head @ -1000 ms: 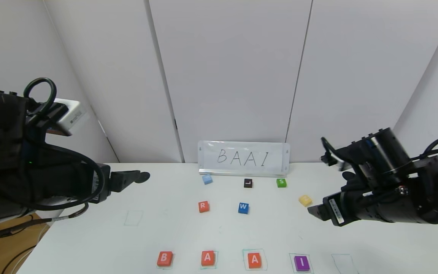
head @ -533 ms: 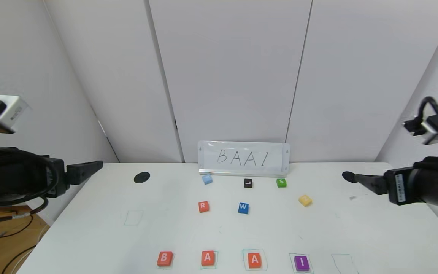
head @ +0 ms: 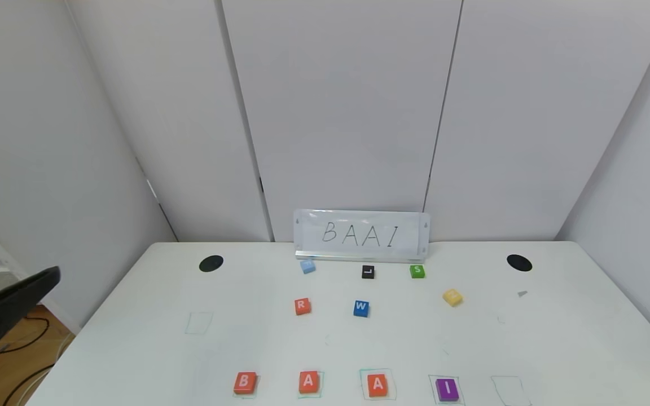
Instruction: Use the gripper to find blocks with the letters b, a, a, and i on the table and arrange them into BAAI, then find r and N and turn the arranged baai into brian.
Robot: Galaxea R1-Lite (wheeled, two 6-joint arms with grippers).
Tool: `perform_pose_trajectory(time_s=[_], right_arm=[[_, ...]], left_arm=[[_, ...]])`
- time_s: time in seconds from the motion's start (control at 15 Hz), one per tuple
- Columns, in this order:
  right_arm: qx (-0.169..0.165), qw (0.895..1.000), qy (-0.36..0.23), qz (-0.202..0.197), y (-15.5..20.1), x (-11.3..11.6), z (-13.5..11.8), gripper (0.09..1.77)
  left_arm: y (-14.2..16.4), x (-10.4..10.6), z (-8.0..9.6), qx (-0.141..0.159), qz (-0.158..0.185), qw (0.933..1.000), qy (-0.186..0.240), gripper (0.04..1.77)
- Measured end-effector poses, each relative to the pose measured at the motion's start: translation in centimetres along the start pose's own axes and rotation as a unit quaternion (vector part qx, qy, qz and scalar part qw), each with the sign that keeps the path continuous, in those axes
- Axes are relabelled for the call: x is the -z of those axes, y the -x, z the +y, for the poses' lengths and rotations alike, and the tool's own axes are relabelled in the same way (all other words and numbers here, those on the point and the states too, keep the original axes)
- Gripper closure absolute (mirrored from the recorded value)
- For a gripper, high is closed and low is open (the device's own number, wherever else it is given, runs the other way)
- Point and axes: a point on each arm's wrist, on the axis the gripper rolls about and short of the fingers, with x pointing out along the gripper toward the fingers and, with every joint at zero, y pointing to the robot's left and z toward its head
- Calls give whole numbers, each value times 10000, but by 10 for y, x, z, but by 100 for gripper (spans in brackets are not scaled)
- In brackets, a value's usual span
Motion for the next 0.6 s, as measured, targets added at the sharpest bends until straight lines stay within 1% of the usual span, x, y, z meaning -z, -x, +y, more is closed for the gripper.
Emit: perform_pose_trajectory(time_s=[0.13,0.2,0.33,0.4,0.6], right_arm=[[317,9983,137,-460,33,4,-12,16],[522,9966,187,-602,46,7,-17,16],[1067,9910,255,-771,67,14,-23,16],[1234,9878,305,-896,77,16,-23,16],[1395,9796,440,-1376,109,27,-22,16]], left_arm=[[27,6,-1,26,-181,9998,-43,9],[40,8,-1,31,-313,9995,-88,9],[62,12,-1,-3,-609,9979,-216,9],[73,13,-2,-42,-772,9966,-274,9],[99,20,-2,-198,-1261,9913,-333,9]])
